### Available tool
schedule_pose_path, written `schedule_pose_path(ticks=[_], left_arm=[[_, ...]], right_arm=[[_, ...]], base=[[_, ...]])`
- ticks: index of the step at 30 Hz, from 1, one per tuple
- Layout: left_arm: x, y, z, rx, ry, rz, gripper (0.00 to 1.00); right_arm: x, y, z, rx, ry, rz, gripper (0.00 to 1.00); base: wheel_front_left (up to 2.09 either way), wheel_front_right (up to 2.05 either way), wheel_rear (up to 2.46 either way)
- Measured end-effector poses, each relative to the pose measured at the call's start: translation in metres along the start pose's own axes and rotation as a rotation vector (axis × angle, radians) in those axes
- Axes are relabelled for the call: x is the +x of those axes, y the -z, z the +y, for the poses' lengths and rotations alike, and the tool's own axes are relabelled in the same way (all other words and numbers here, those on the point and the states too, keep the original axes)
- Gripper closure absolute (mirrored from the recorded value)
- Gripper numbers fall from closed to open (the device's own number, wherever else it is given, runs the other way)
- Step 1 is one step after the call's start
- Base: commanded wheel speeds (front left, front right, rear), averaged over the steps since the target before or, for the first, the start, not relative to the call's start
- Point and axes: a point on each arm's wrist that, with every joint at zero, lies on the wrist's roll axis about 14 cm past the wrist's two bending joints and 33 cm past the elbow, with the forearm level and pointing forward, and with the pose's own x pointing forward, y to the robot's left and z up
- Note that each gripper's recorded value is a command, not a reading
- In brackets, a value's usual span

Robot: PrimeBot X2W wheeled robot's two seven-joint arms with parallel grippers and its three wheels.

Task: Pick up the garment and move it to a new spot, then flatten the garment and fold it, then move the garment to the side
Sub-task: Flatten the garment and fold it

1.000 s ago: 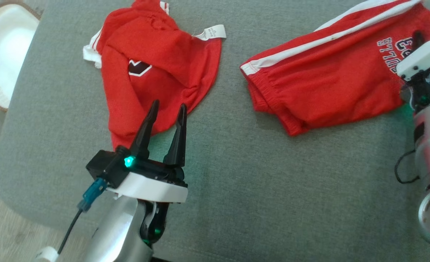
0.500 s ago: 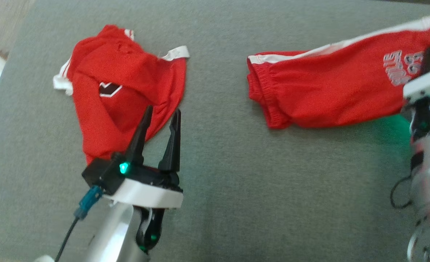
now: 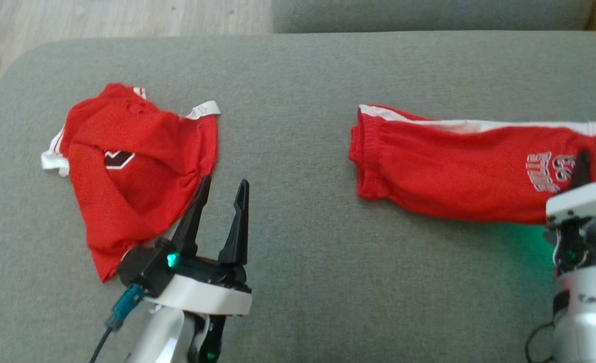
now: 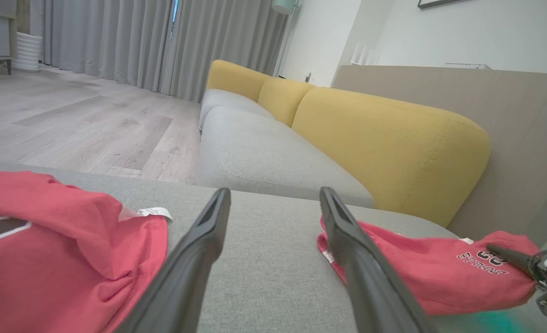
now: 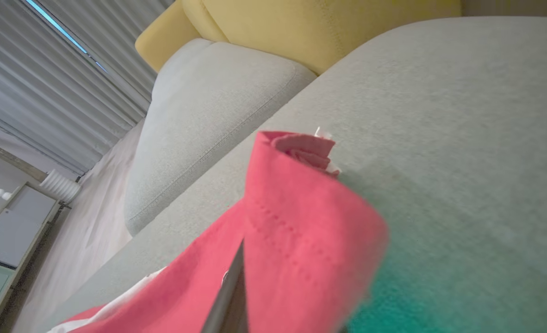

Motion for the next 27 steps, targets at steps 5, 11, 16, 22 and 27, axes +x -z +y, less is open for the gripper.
schedule_pose_path(ticks=[5,11,16,22,27], left_arm=[[0.001,0.002,-0.005,0.002,0.017,0.004,0.00],[0.003,0.007,-0.006,-0.003,0.020,0.018,0.00],[0.003,0.007,-0.005,-0.002,0.019,0.019,0.00],[-0.001,0.003,-0.002,0.005,0.007,0.008,0.00],[-0.007,-0.004,0.005,0.014,-0.017,-0.007,0.00]], right_arm=[[-0.015,0.007,-0.026,0.002,0.057,-0.002,1.00],[-0.016,0.014,-0.033,0.013,0.080,-0.012,1.00],[-0.014,0.021,-0.028,0.006,0.071,-0.014,1.00],[-0.001,0.007,0.015,-0.024,-0.034,-0.059,1.00],[0.002,0.016,0.060,-0.054,-0.154,-0.038,1.00]], base=[[0.00,0.00,0.00],[0.00,0.00,0.00],[0.00,0.00,0.00],[0.00,0.00,0.00],[0.00,0.00,0.00]])
